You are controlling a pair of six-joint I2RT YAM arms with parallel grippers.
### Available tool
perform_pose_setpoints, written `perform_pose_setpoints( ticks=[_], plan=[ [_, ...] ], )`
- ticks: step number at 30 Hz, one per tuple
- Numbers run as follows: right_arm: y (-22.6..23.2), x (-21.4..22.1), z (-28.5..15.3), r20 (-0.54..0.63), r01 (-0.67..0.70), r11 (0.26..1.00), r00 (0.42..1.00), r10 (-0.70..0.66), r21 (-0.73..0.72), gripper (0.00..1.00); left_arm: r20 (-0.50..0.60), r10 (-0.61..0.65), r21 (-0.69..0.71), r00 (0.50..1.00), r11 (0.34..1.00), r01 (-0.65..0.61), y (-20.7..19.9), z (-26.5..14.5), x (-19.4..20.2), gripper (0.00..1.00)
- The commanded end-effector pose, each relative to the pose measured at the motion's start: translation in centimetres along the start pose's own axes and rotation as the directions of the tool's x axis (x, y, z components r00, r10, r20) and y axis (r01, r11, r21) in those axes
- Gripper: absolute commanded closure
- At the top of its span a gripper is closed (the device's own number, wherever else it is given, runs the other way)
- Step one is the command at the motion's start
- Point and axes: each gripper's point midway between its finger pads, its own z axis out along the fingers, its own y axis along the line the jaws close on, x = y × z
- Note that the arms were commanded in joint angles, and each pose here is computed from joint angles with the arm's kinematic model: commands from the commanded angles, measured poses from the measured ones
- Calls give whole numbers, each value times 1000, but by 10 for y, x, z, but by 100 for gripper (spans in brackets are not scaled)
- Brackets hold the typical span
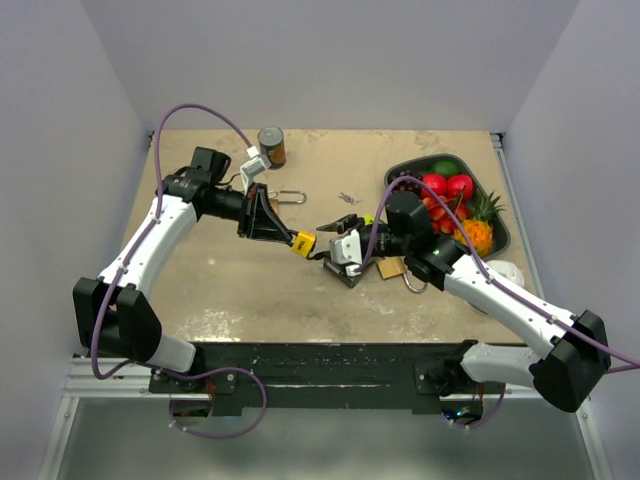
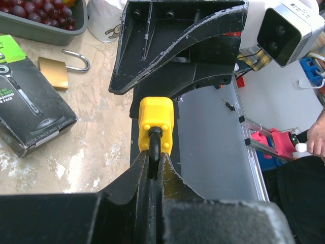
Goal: Lock with the key
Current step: Place the lock at the center of the board.
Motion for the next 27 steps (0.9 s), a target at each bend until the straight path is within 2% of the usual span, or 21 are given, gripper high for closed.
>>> perform_pose_setpoints(
  ticks=[1,10,13,19,27],
  plan=[
    [-20,-35,-5,95,35,999,995,-39,41,46,25,56,64,998,996,-57,-16,2,-10,100],
    [-3,-32,-5,95,27,999,995,-23,-33,44,25,65,62,998,996,-66,-15,2,-9,100],
    [2,-31,-6,91,38,998,995,-33,-56,41,24,65,61,998,996,-66,-15,2,-9,100],
    [-5,-35,-4,102,29,999,994,-25,-36,39,23,65,60,998,996,-66,-13,2,-8,100],
    [-18,-36,-3,106,11,1000,994,-12,16,44,15,55,58,998,997,-56,-12,4,-4,100]
  ],
)
